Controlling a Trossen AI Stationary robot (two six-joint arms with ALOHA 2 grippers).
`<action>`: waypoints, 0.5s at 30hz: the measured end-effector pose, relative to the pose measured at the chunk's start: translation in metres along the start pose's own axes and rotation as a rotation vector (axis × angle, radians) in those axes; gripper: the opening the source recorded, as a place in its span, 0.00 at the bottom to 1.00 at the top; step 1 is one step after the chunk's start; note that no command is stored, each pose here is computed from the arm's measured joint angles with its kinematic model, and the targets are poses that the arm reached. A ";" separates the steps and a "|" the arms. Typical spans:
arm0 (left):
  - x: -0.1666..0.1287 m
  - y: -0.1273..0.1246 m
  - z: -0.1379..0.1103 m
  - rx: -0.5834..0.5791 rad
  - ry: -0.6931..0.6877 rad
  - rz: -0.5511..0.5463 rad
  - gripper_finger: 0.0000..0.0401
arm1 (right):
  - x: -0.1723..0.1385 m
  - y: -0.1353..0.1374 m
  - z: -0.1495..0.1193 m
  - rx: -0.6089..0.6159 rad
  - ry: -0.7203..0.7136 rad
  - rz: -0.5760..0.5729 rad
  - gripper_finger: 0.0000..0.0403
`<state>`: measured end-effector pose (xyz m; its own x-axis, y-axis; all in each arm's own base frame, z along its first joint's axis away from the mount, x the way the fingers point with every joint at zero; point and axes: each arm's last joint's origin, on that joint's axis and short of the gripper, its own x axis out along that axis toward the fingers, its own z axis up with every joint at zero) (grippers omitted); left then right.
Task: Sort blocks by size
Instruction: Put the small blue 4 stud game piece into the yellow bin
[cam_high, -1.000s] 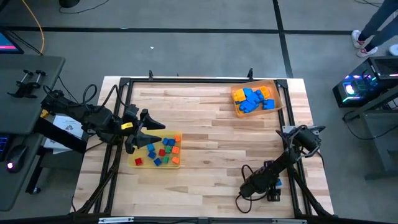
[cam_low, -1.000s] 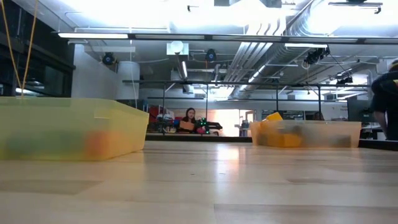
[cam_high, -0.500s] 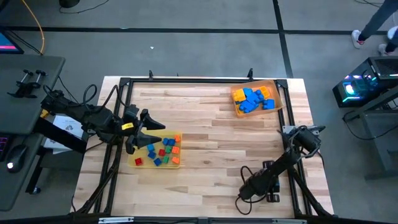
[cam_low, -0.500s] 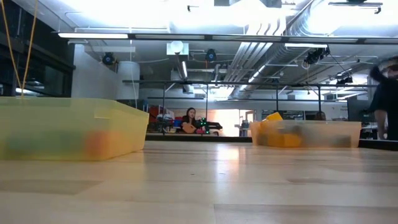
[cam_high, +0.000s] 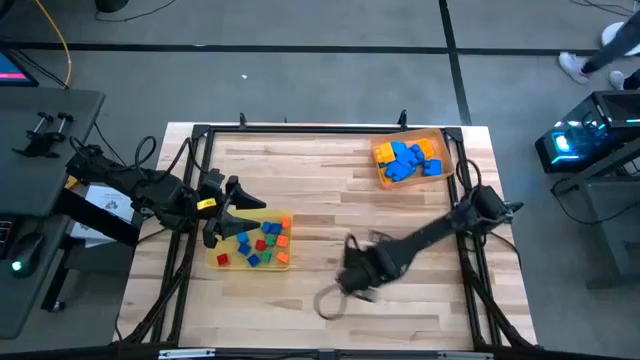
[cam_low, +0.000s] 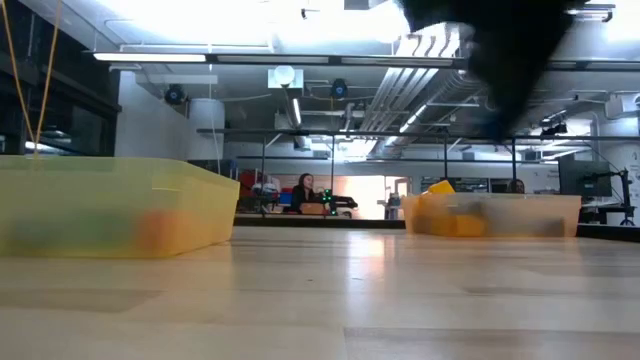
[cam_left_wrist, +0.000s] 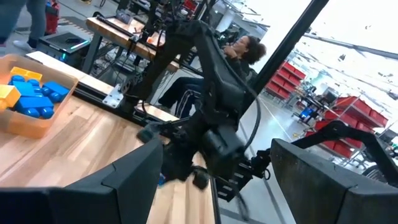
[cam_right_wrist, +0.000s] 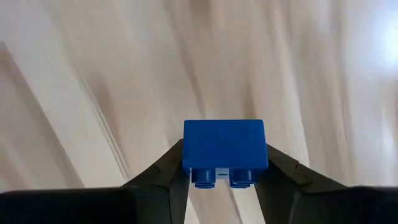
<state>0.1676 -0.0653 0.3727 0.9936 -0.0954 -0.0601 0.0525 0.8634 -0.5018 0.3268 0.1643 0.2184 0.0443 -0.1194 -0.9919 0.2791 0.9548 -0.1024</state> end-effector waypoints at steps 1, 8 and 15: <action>0.000 0.000 0.000 -0.002 0.001 0.000 0.71 | -0.005 -0.001 0.015 0.040 -0.097 0.036 0.34; 0.000 0.000 0.000 -0.028 0.003 -0.002 0.71 | -0.032 -0.017 0.095 0.237 -0.636 0.293 0.34; 0.000 0.000 0.000 -0.027 0.002 -0.002 0.71 | -0.039 -0.035 0.128 0.284 -0.839 0.374 0.34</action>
<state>0.1675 -0.0653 0.3726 0.9933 -0.0979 -0.0609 0.0516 0.8495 -0.5250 0.4382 0.1007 0.2701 0.8188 -0.0812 -0.5683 0.3243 0.8823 0.3411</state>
